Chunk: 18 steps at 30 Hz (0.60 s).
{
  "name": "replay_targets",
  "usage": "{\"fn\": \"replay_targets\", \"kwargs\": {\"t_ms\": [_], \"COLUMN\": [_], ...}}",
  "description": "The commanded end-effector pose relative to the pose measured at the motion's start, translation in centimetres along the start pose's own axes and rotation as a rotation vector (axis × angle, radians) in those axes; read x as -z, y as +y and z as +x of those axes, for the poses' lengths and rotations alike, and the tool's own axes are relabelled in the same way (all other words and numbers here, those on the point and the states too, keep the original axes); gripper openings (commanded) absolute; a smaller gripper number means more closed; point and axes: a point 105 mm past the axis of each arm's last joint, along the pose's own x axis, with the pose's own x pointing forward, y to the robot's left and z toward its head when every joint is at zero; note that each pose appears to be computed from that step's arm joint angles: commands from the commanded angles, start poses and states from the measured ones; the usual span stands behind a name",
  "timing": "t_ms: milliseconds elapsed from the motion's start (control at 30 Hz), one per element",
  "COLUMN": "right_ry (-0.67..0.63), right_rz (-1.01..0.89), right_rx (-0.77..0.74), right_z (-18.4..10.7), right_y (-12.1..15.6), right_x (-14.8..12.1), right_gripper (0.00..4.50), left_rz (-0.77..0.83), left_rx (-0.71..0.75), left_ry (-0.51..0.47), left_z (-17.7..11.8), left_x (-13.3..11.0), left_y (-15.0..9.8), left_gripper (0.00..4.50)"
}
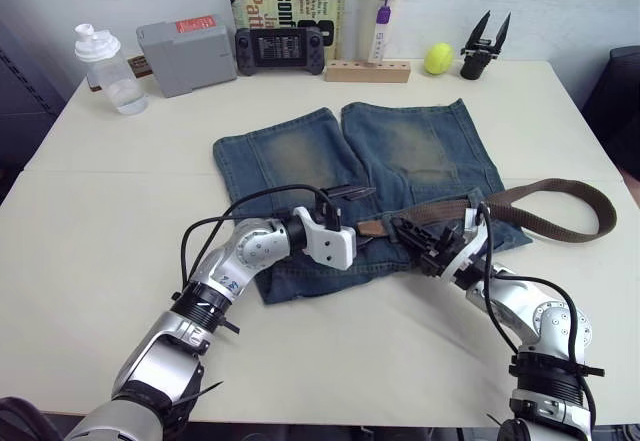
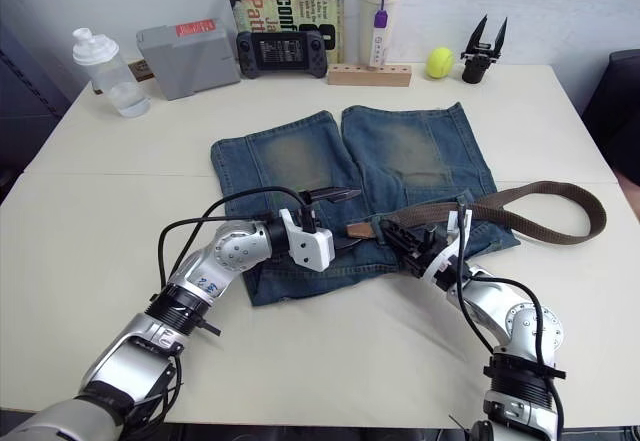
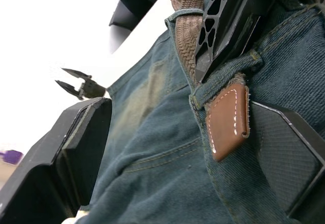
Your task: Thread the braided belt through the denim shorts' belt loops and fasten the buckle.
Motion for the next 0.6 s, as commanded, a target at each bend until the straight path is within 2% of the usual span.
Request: {"fn": "replay_targets", "kwargs": {"t_ms": [33, 100, 233, 467, 600], "right_ry": [0.016, 0.016, 0.013, 0.004, -0.057], "right_rz": [-0.011, -0.011, -0.015, -0.017, -0.039], "right_rx": [0.010, 0.009, 0.005, 0.010, 0.006], "right_z": [-0.2, -0.2, -0.2, -0.3, -0.7], "right_y": [-0.1, 0.0, 0.1, 0.2, 0.5], "right_x": [0.4, 0.5, 0.4, 0.3, -0.8], "right_gripper": [0.12, 0.12, 0.00, 0.00, 0.00], "left_rz": [0.124, 0.120, 0.086, 0.088, 0.090], "left_rx": [-0.053, -0.016, 0.037, 0.095, 0.095], "left_ry": [-0.022, -0.019, -0.018, -0.017, -0.021], "left_z": [0.0, 0.1, 0.1, -0.1, -0.2], "left_x": [-0.8, -0.6, -0.5, -0.3, -0.3], "left_y": [1.7, 0.6, -1.0, -1.8, -1.8], "left_gripper": [4.50, 4.50, 3.28, 0.07, 0.02]}}
